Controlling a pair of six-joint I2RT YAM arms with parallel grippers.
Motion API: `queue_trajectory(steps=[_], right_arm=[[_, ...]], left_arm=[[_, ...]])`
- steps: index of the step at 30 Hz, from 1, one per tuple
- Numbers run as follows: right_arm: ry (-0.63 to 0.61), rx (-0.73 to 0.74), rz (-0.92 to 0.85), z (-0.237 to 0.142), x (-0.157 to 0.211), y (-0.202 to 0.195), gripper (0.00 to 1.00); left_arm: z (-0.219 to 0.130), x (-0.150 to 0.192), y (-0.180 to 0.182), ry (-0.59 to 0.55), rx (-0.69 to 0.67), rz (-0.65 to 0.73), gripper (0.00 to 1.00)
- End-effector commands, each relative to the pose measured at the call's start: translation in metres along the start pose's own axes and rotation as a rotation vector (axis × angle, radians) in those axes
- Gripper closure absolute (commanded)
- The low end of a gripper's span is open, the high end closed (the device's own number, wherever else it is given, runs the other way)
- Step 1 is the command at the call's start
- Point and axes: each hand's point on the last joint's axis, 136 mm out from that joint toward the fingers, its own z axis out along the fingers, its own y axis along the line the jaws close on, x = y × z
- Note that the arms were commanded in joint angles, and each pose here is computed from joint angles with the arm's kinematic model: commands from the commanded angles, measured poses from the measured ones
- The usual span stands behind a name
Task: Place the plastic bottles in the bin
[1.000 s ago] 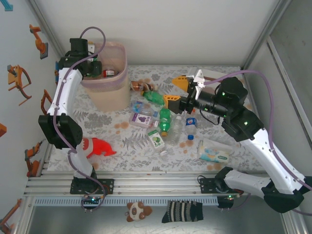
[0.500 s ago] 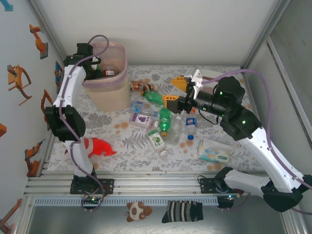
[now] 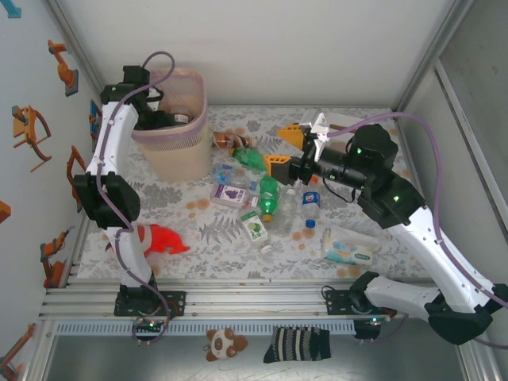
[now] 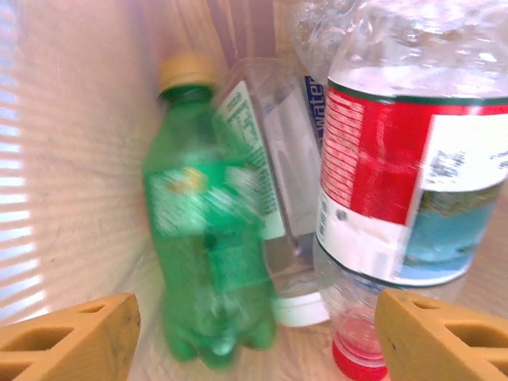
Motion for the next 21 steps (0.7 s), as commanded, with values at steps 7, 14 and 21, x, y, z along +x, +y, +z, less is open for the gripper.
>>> queue_trajectory(steps=[7, 14, 21], right_arm=[[-0.029, 0.004, -0.024, -0.004, -0.008, 0.001, 0.26], [-0.02, 0.068, -0.015, -0.006, -0.005, -0.009, 0.27], [0.083, 0.318, 0.042, -0.011, 0.022, -0.053, 0.26]], left_arm=[[-0.051, -0.014, -0.002, -0.116, 0.038, -0.018, 0.18], [-0.063, -0.02, -0.012, -0.169, 0.094, -0.019, 0.26], [-0.095, -0.025, -0.029, -0.308, 0.185, -0.024, 0.26]])
